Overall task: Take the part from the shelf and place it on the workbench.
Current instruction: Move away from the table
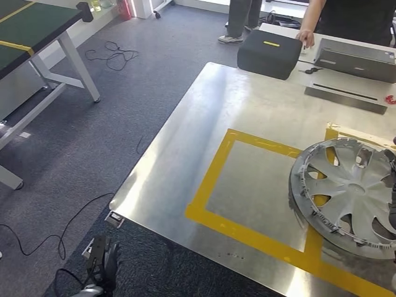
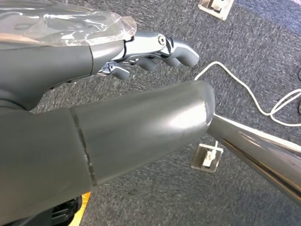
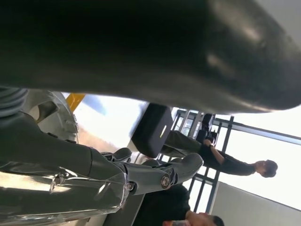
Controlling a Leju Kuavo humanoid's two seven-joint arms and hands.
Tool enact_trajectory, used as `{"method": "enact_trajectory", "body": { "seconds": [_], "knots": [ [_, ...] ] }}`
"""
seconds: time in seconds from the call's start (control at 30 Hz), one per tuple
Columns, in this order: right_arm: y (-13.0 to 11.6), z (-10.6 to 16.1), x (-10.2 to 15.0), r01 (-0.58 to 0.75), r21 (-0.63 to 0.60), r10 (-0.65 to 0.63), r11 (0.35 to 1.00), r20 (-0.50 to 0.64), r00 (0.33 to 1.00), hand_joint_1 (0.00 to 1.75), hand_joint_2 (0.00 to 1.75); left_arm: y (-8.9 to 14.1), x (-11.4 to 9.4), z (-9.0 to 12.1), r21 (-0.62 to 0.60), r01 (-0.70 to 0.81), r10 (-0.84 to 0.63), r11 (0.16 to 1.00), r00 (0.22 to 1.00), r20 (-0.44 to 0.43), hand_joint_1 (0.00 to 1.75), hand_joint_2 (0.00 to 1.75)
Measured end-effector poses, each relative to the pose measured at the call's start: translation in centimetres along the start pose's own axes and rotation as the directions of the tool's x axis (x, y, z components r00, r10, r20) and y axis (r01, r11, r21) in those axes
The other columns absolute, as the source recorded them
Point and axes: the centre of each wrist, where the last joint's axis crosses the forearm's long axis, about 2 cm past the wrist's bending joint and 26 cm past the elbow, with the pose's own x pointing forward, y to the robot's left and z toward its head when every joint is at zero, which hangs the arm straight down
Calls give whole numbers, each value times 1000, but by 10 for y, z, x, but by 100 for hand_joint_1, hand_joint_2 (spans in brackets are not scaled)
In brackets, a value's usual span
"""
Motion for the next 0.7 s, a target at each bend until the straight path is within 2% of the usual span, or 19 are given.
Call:
{"method": "enact_trajectory", "body": {
  "seconds": [0.7],
  "knots": [
    [-4, 9, 4, -11, -22, 11, 1000, 16, 1000, 0, 0, -2, 5, -4, -7, 6, -6, 1000, 1000, -1, 0, 0]
  ]
}}
